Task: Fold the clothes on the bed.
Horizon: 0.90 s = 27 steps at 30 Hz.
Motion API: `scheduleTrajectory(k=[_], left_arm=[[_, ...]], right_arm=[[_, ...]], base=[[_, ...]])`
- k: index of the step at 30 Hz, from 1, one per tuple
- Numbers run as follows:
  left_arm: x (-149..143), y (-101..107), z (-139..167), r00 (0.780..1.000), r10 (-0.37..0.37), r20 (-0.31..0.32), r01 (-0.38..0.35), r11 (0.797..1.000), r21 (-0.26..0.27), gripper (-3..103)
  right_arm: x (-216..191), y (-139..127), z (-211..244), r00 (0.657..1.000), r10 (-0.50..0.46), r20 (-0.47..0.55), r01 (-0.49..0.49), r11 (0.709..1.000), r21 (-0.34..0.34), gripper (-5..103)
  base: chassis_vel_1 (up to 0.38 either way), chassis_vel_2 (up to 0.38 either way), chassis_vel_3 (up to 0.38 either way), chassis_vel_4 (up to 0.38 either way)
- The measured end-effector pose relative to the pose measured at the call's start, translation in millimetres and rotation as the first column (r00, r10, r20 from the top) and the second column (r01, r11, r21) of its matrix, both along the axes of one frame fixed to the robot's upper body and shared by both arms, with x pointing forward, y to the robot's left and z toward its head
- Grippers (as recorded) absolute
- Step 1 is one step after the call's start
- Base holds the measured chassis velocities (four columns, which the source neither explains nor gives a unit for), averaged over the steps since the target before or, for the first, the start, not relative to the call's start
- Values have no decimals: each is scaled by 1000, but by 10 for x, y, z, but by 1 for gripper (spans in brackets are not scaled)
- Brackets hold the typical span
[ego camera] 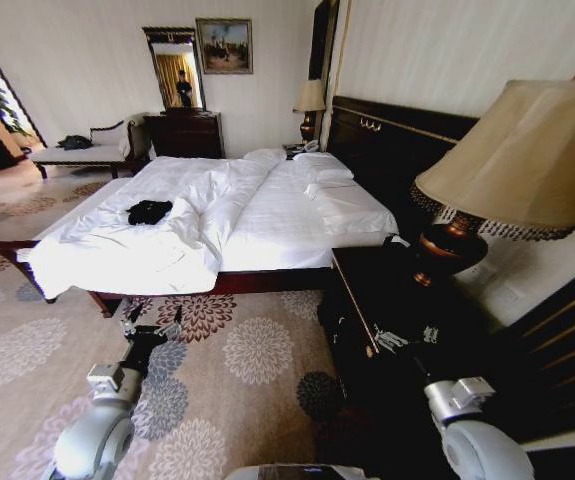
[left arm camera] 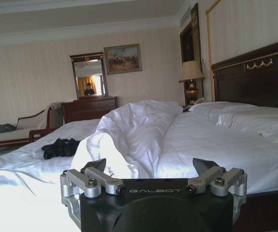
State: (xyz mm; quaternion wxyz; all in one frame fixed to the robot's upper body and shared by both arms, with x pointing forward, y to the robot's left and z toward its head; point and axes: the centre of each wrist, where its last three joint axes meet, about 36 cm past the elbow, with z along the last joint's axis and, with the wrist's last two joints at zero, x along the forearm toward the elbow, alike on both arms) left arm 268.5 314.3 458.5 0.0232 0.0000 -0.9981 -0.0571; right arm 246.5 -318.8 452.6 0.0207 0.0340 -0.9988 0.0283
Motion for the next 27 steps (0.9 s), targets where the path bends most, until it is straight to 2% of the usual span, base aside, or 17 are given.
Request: scheduleTrajectory(k=[5, 14, 27], left_arm=[[-27, -1, 37, 1000, -14, 0, 14, 1000, -13, 100], [-67, -105, -73, 999, -34, -29, 33, 999, -32, 100], [-59, -118, -116, 998, -41, -40, 39, 999, -34, 100]], right_arm=[[-7, 1, -4, 1000, -3, -2, 3, 1000, 2, 100], [-31, -16, -58, 1000, -17, -17, 17, 1000, -10, 100], [-20, -30, -100, 1000, -9, -25, 9, 1000, -10, 100]], base=[[0, 0, 0, 0], [0, 0, 0, 0], [0, 0, 0, 0]])
